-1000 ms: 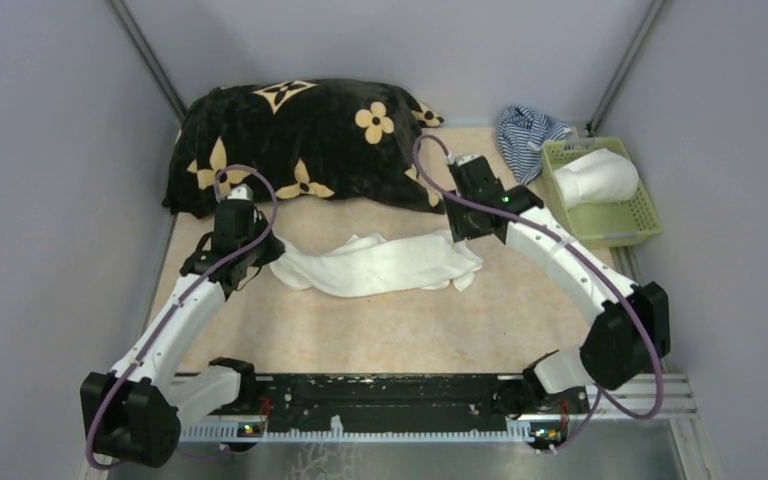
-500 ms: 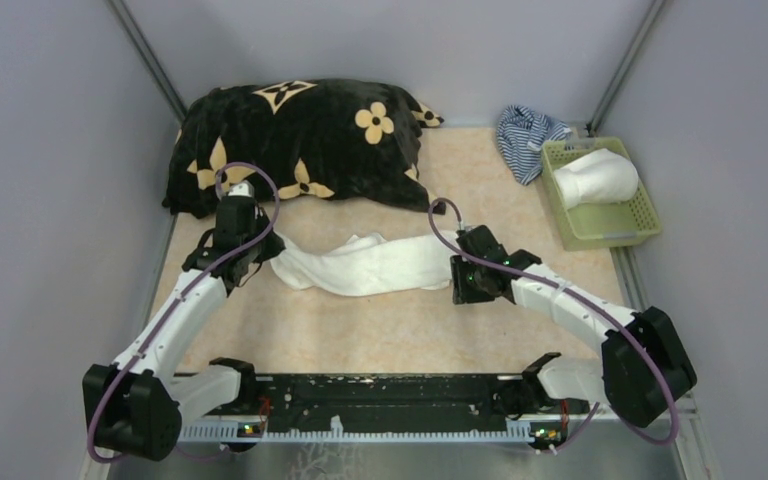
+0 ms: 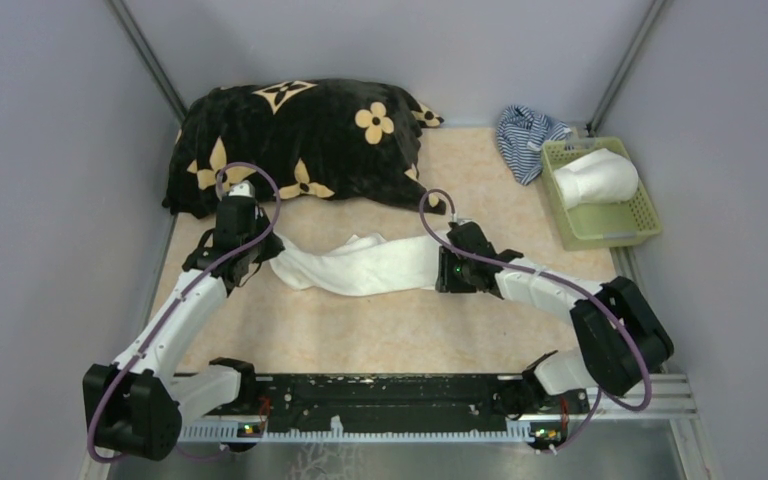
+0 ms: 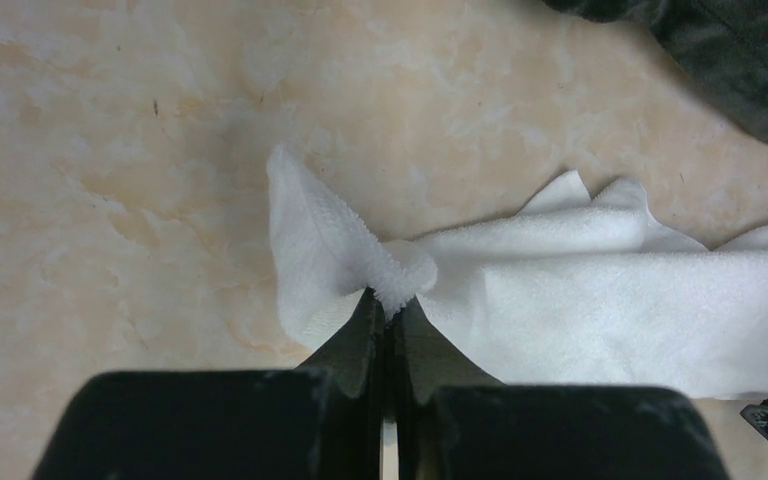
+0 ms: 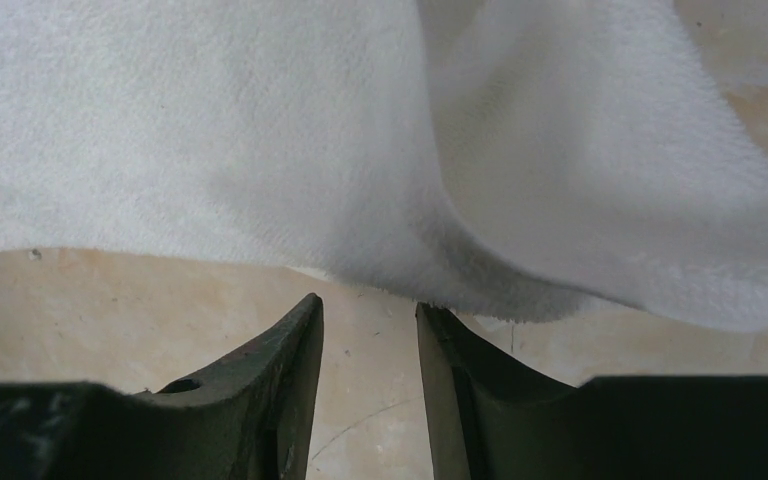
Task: Roll the towels
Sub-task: Flatten out the towel at the center of the board.
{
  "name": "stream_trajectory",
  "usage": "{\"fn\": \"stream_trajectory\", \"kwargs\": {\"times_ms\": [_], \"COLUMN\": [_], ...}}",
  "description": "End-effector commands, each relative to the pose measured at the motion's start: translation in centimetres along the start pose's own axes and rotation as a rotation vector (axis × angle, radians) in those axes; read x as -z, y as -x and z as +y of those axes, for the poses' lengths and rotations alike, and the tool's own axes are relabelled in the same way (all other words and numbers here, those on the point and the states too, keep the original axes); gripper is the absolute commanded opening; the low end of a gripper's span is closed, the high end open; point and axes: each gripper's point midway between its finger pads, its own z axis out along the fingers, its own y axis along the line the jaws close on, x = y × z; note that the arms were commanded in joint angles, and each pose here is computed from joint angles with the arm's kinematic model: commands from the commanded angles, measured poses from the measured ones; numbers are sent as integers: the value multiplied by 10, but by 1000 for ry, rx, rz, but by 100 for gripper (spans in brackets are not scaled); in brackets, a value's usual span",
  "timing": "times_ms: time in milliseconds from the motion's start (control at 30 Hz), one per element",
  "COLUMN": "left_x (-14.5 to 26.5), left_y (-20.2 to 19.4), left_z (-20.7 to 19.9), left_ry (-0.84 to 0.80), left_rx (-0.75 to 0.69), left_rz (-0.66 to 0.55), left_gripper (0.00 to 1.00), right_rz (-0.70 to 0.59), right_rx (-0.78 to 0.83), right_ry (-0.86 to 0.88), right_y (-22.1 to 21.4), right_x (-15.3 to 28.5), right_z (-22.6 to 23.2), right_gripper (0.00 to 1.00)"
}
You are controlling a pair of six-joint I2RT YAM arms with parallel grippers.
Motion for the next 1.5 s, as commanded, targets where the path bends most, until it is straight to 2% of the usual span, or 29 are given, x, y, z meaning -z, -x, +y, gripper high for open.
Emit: {"fn": "stream_trajectory", "kwargs": {"times_ms": [0,300,400,467,633,733,833,1033,1100,1167,1233,1300,1467], "left_x": [8,7,7,7,8,7,4,33,58,80,94,98,92], "left_y": [19,17,17,17,33,57,93,201,234,249,247,227,119], "left_z": [-1,1,2,3,9,13,14,0,-11,-16,-14,-9,1], "left_ry": [-2,6,10,12,58,98,122,115,97,79,74,69,-26], "left_rx": [-13,-24,-25,-25,-34,-38,-28,-3,1,6,12,30,156], "left_rz": [-61,-62,-63,-65,-116,-167,-208,-395,-467,-516,-534,-510,-303], "left_gripper": [3,3,3,3,2,0,0,0,0,1,3,4,5], "right_rz": [-41,-36,-31,-23,-28,-41,-99,-414,-520,-603,-642,-633,-508], "right_rx": [-27,-5,1,9,67,106,101,112,106,103,102,95,31], "right_ry": [0,-25,-37,-41,-83,-126,-160,-264,-277,-278,-273,-277,-318], "right_y": [10,5,5,5,23,54,104,239,269,283,281,266,191], "right_x": [-9,-23,-25,-23,6,35,71,183,219,248,261,255,210], "right_z": [4,-3,-5,-5,-6,-13,-24,-33,-29,-24,-24,-30,-61], "right_gripper": [39,36,28,19,0,0,0,0,0,0,0,0,0]}}
